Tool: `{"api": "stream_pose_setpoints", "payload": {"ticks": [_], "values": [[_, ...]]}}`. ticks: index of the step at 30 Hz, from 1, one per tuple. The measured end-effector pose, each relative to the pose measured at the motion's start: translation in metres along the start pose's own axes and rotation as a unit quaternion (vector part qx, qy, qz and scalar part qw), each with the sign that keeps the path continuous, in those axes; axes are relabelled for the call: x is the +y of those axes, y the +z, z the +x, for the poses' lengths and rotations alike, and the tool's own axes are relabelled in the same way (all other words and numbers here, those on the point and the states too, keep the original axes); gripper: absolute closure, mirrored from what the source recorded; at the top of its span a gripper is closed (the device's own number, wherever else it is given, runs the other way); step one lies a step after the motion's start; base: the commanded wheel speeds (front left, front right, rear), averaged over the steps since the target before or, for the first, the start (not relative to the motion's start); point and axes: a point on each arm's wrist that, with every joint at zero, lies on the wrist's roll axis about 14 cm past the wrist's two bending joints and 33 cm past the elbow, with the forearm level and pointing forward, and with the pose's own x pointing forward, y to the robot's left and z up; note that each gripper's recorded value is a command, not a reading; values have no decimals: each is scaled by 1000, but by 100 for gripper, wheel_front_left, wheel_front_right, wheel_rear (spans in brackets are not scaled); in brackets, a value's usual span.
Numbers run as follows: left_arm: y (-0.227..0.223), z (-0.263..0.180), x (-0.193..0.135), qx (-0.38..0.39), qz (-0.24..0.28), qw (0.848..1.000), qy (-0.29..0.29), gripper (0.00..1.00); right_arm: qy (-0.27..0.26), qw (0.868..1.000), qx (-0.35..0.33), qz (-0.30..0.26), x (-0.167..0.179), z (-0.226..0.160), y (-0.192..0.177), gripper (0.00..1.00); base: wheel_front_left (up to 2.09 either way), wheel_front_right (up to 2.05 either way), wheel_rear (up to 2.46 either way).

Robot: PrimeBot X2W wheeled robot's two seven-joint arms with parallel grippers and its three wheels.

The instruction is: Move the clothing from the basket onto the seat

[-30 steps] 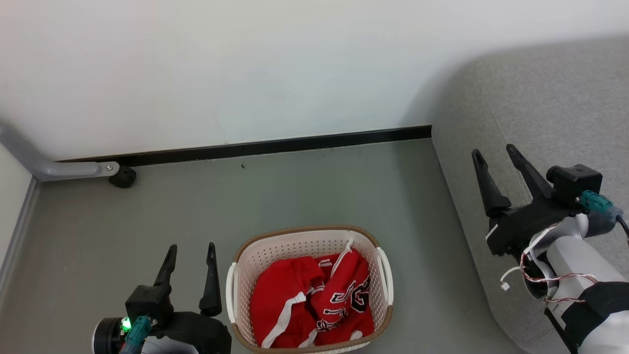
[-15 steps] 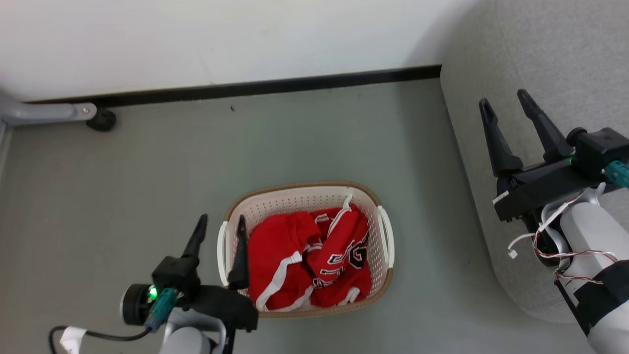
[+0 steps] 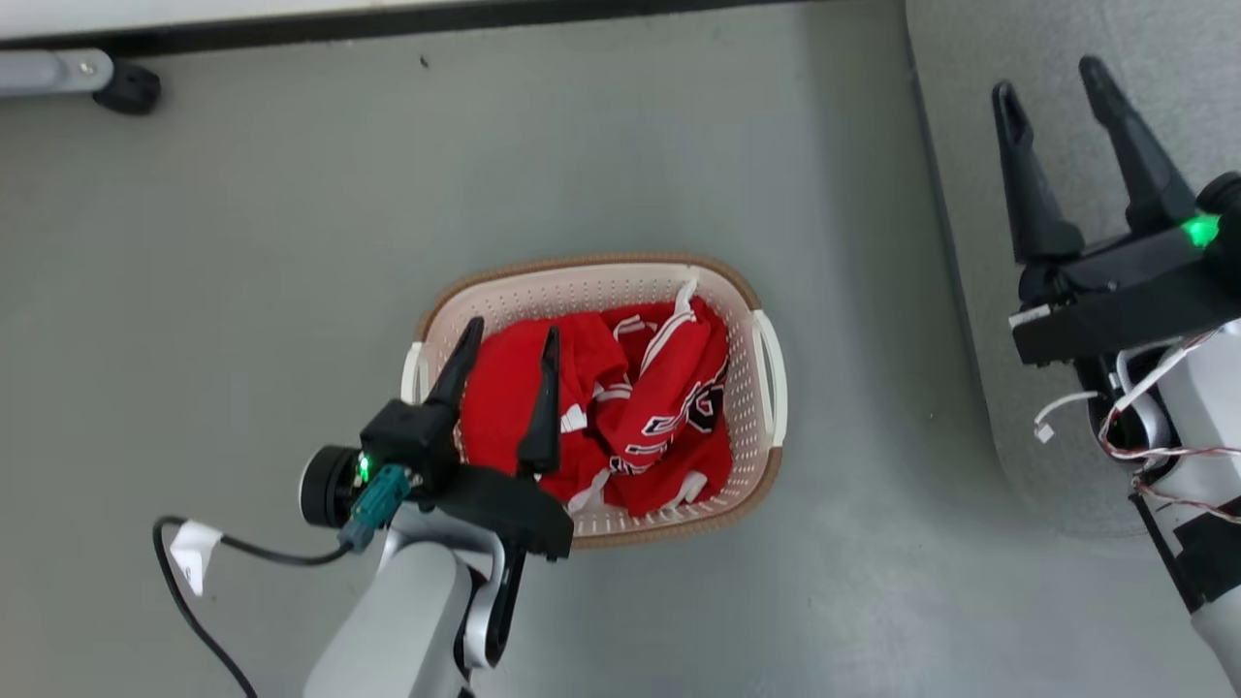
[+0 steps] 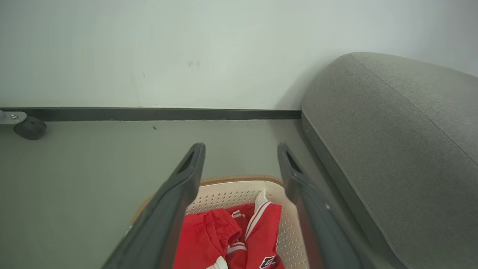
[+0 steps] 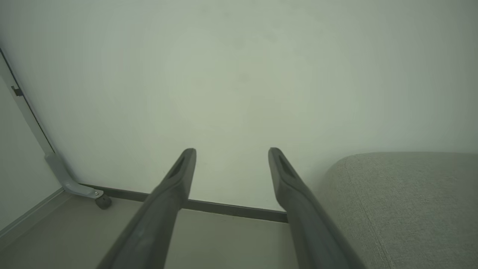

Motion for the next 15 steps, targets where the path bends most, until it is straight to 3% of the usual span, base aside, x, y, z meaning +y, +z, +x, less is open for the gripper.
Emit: {"api": "stream_pose_setpoints", "payload": {"ticks": [15], "values": [[-56,61,-1,72,-28,997,-31,0,19,999,-26,-5,-9,42,-26,0,0,0,0]]}}
